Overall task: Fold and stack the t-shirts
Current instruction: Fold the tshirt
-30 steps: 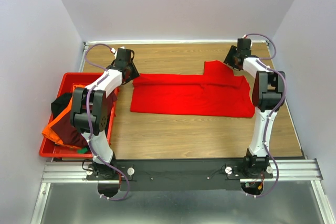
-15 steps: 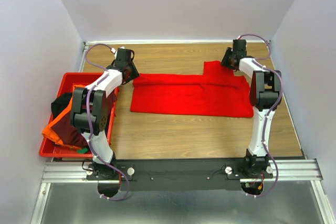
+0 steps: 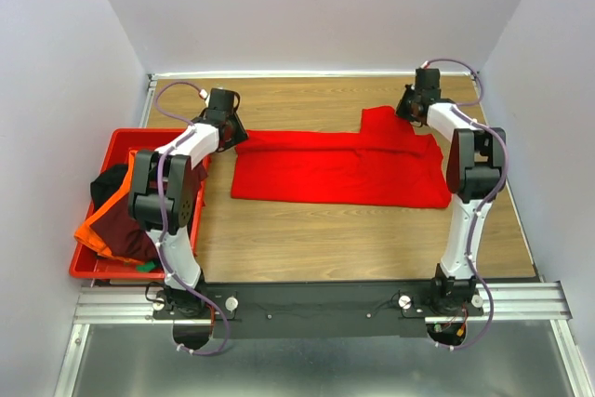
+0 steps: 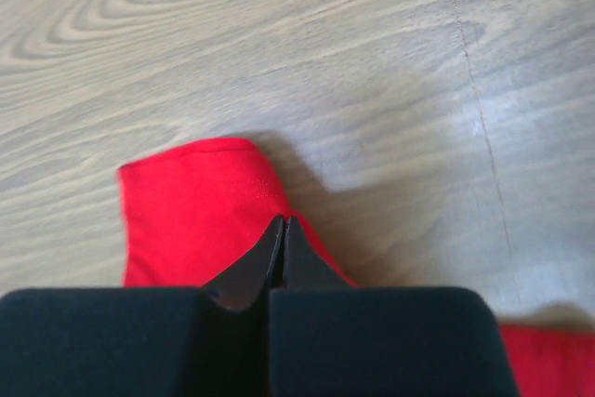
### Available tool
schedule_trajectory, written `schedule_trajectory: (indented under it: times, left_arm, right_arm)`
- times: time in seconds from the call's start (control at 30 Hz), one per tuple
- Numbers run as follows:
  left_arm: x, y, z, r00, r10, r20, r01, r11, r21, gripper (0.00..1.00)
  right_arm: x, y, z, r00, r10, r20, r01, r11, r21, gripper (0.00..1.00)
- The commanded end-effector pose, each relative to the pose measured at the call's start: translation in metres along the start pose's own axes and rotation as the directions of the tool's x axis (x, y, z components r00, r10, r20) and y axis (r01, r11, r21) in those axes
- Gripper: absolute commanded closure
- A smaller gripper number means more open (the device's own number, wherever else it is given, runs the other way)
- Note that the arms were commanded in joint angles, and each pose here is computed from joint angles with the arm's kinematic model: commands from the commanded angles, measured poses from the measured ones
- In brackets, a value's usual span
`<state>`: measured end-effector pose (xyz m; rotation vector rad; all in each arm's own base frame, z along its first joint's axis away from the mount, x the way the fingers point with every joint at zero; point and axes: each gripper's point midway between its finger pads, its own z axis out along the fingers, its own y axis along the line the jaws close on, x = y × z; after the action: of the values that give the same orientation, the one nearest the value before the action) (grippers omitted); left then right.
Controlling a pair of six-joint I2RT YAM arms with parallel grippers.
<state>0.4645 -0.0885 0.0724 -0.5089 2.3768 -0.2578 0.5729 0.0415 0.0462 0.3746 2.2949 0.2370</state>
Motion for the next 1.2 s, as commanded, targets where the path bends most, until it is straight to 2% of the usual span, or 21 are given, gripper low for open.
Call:
schedule_trajectory:
  times: [0.0, 0.2, 0.47, 0.63, 1.17]
  left_arm:
    - [0.001, -0.006, 0.008, 1.0, 0.0, -0.011, 0.001, 1.0, 0.019, 0.6]
    - [0.008, -0.004, 0.017, 0.999, -0.004, -0.033, 0.004, 1.0, 0.01, 0.6]
    - [0.01, -0.001, 0.017, 0.999, -0.002, -0.037, 0.002, 1.0, -0.006, 0.62]
    - [0.007, -0.003, 0.012, 1.0, 0.005, -0.03, -0.005, 1.0, -0.002, 0.63]
    - [0.014, 0.003, 0.011, 0.999, 0.003, -0.042, -0.003, 1.0, -0.015, 0.64]
  right_arm:
    - [-0.025, 0.021, -0.038, 0.998, 0.0, 0.056, 0.004, 0.998, -0.065, 0.98]
    - [-0.029, 0.028, -0.079, 0.996, 0.029, 0.079, -0.021, 0.995, -0.097, 0.99]
    - [-0.001, 0.027, -0.123, 0.996, 0.082, 0.046, -0.075, 0.989, -0.128, 0.99]
    - [0.004, 0.027, -0.156, 0.992, 0.11, 0.068, -0.1, 0.984, -0.145, 1.0]
    - [0.049, 0.014, -0.213, 0.991, 0.128, 0.031, -0.122, 0.982, -0.141, 0.99]
